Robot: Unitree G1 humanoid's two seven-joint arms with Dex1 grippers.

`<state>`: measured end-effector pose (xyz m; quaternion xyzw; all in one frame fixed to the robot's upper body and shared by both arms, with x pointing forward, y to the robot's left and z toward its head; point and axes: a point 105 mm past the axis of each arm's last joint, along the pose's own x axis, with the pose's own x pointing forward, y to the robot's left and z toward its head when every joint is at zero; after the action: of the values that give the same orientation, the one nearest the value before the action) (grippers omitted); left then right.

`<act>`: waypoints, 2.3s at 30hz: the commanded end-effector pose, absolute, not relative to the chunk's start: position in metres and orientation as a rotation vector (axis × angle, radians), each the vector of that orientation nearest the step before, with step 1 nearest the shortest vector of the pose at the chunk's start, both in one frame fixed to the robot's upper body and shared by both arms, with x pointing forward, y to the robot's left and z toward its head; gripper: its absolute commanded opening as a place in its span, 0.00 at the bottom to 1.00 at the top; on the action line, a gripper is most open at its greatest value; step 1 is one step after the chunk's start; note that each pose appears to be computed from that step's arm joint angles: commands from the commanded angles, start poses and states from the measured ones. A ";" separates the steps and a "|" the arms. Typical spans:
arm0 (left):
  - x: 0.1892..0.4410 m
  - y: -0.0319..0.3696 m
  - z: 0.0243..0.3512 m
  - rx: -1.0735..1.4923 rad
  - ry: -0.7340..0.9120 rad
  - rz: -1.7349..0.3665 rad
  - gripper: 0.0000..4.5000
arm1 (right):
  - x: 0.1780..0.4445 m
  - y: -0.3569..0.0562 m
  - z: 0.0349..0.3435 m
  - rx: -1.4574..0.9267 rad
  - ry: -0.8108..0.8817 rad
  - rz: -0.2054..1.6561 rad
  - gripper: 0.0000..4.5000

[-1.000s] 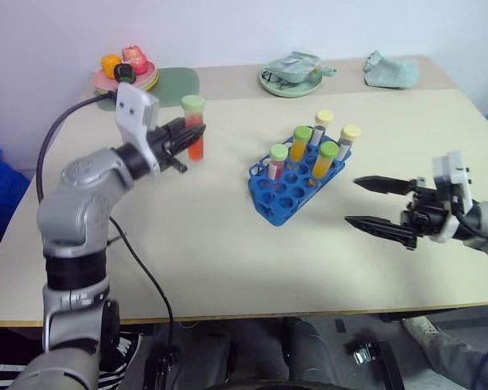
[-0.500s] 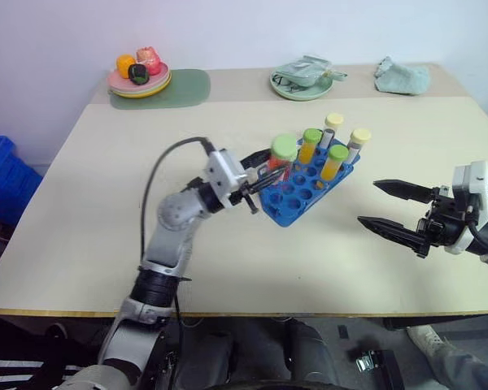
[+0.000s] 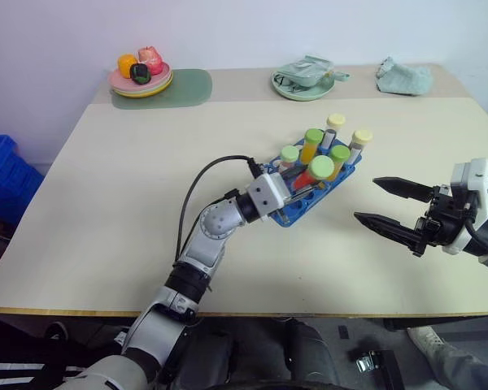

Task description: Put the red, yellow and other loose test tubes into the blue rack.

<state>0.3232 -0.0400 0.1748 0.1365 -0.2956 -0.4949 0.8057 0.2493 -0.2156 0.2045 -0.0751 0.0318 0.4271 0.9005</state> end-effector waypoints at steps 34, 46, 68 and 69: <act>0.334 -0.053 0.173 0.114 -0.514 -0.977 0.16 | 0.247 -0.220 0.220 -0.206 0.028 0.861 1.00; 0.323 -0.063 0.167 0.045 -0.471 -1.026 0.16 | 0.248 -0.219 0.222 -0.215 0.018 0.865 1.00; 0.321 -0.044 0.181 -0.043 -0.430 -1.040 1.00 | 0.255 -0.217 0.221 -0.211 0.004 0.877 1.00; 0.318 -0.038 0.182 -0.026 -0.433 -1.041 1.00 | 0.255 -0.218 0.221 -0.211 0.004 0.878 1.00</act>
<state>0.3254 -0.0428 0.1706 -0.0180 -0.1856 -0.4888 0.8522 0.2555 -0.2176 0.2134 -0.0904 0.0196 0.4223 0.9017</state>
